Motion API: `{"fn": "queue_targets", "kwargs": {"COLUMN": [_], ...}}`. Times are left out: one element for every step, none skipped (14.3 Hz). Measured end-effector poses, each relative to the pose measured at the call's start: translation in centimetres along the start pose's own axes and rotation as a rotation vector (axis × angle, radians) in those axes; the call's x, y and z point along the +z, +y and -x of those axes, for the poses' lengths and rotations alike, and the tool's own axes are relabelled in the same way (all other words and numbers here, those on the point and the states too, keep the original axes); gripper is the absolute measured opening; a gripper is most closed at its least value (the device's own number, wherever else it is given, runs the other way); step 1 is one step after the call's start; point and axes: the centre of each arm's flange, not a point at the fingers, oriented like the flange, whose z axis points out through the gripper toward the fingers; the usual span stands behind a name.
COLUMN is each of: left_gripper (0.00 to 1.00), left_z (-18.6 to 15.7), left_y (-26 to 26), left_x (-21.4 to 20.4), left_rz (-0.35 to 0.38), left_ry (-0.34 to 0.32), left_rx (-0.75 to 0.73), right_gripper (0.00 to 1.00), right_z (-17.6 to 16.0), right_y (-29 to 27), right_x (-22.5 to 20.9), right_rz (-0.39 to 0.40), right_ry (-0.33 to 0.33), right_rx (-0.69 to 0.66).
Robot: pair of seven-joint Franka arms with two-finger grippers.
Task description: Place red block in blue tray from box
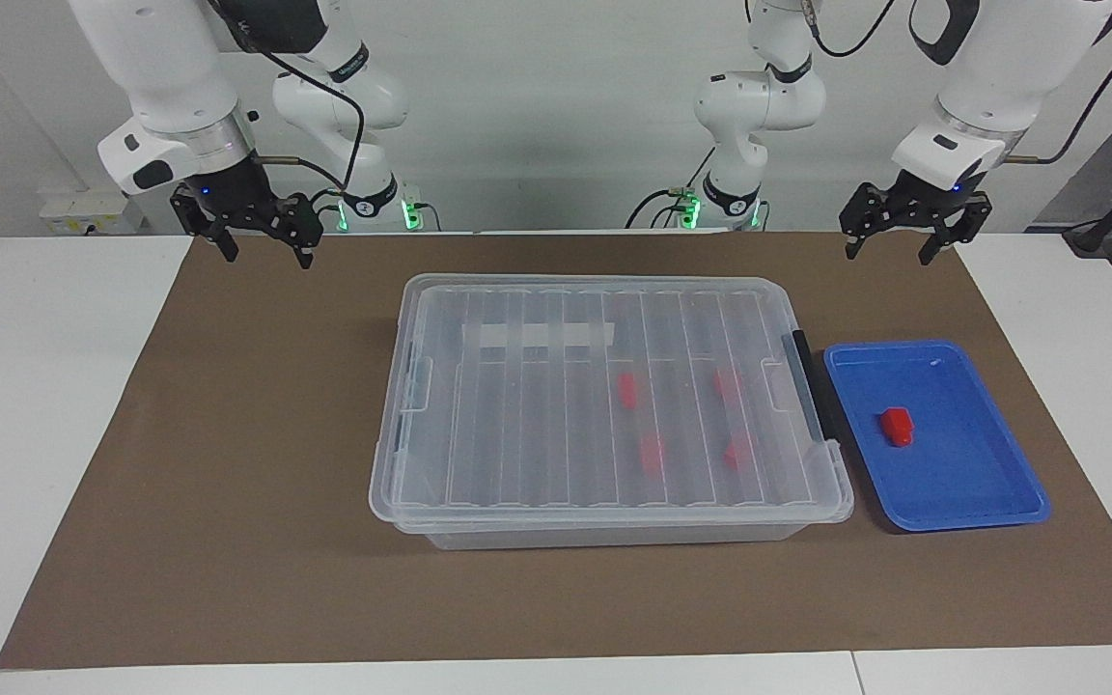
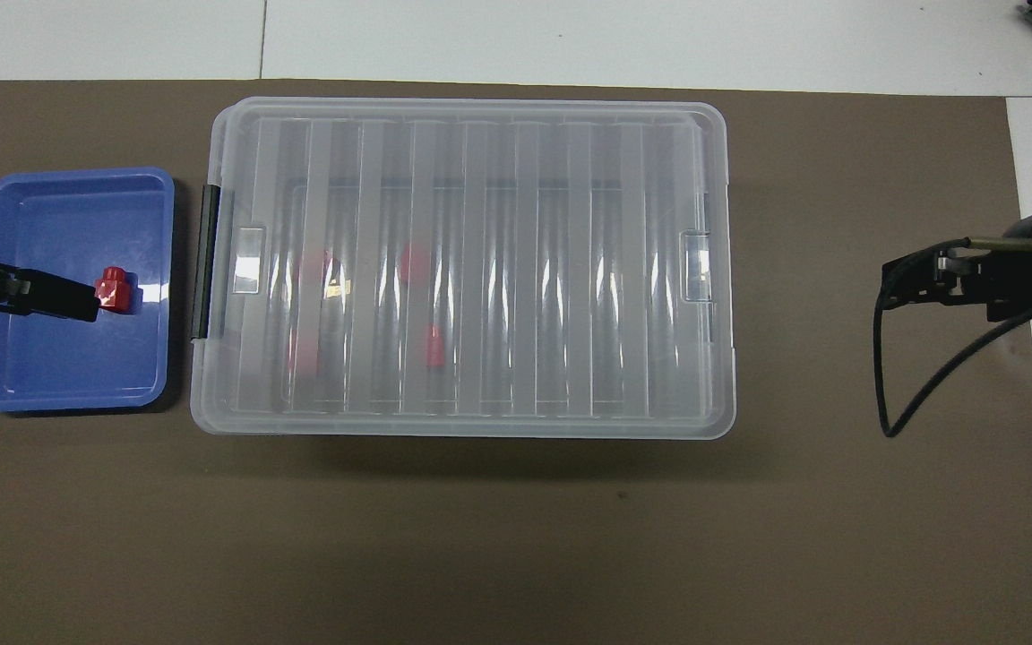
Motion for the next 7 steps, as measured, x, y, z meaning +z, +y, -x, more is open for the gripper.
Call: {"fn": "queue_targets", "kwargs": {"left_gripper": [1.0,1.0,1.0,1.0,1.0,1.0,1.0], "left_z": [0.0,0.0,0.0,0.0,0.01,0.01,0.01], "left_y": [-0.01,-0.01,-0.02,-0.02,-0.02,-0.02,-0.02], "left_x": [0.0,0.0,0.0,0.0,0.0,0.0,0.01], "left_rz": [0.0,0.0,0.0,0.0,0.0,0.0,0.0], "left_ry": [0.0,0.0,0.0,0.0,0.0,0.0,0.0], "left_rx": [0.0,0.0,0.0,0.0,0.0,0.0,0.0], "right_gripper": [1.0,1.0,1.0,1.0,1.0,1.0,1.0], "right_z": [0.0,0.0,0.01,0.02,0.02,0.03,0.03], "right_y": [0.0,0.0,0.0,-0.01,-0.01,-0.01,-0.01], "right_x": [0.03,0.08,0.18,0.29,0.38,0.43,0.47], "right_rz": [0.0,0.0,0.001,0.001,0.002,0.002,0.002], "right_ry": [-0.001,-0.002,-0.004,-0.006,-0.007,-0.008,-0.009], "right_rx": [0.0,0.0,0.0,0.0,0.0,0.0,0.001]}}
